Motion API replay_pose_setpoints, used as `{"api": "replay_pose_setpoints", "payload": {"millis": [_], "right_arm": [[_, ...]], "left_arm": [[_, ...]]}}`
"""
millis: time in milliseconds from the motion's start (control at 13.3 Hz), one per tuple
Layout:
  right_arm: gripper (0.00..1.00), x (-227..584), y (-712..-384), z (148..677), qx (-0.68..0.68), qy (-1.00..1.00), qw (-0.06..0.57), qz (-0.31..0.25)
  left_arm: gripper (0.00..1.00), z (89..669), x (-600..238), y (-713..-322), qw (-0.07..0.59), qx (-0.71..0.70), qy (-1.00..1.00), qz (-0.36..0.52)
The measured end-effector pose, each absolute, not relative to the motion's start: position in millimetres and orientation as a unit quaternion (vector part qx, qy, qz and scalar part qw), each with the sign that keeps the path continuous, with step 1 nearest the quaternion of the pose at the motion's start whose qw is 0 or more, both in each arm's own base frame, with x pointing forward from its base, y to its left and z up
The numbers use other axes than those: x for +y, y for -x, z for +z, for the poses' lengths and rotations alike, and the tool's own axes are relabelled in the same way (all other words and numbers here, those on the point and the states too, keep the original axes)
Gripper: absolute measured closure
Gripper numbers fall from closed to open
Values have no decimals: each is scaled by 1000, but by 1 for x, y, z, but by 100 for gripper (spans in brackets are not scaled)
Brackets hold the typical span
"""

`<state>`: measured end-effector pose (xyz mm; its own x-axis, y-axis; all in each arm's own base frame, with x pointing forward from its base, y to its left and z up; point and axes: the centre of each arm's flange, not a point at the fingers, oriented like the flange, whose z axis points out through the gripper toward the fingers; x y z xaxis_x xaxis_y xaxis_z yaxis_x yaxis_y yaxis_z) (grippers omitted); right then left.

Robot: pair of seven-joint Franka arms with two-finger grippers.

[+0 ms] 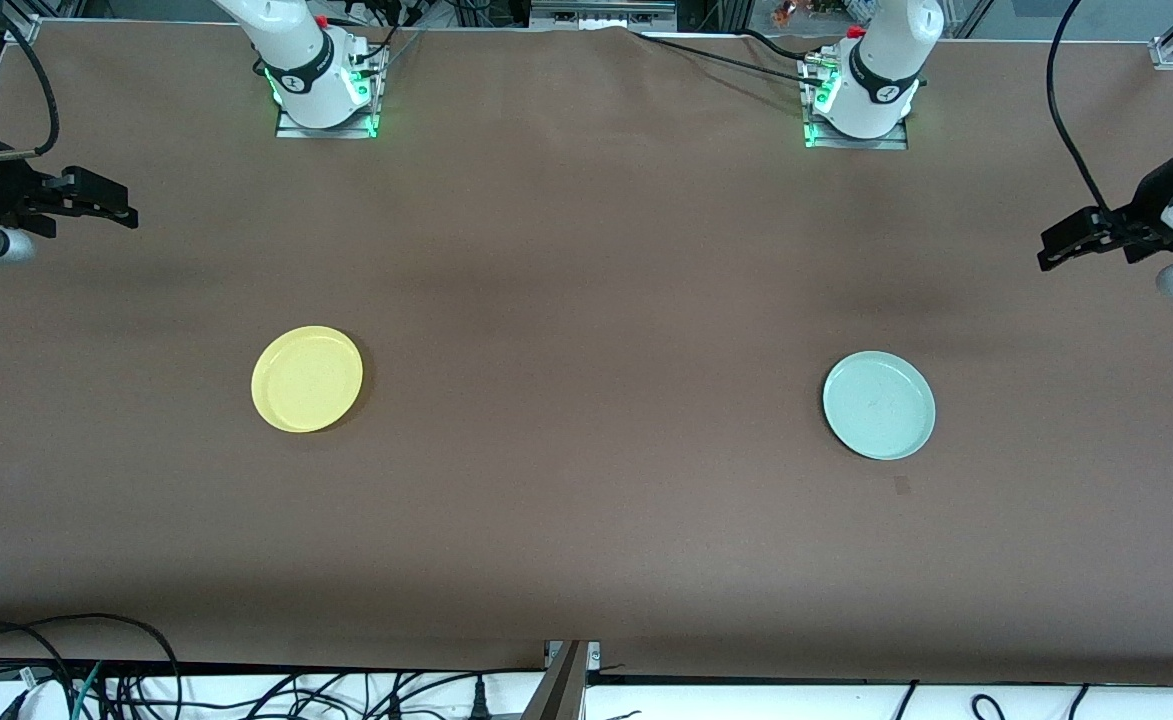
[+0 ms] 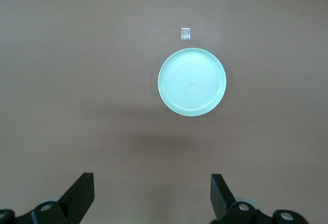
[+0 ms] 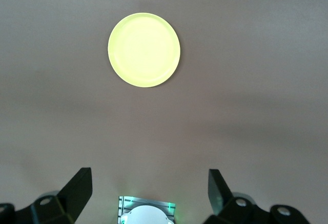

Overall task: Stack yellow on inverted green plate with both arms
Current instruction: 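Move the left gripper down to the rim of the green plate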

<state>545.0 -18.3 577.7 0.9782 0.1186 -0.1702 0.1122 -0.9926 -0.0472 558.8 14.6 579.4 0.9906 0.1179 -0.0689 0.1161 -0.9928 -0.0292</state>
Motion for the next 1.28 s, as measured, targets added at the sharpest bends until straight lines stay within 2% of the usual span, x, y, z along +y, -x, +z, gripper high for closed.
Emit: {"api": "replay_pose_setpoints", "payload": {"millis": [451,1278], "right_arm": [[0,-19,-545,578,-58,994,19,88],[0,-19,-545,577,-57,994,19,88]], "left_arm": [[0,510,25,-565,8,-70,997,28],[0,305,41,-602,12,-83,995,62]]}}
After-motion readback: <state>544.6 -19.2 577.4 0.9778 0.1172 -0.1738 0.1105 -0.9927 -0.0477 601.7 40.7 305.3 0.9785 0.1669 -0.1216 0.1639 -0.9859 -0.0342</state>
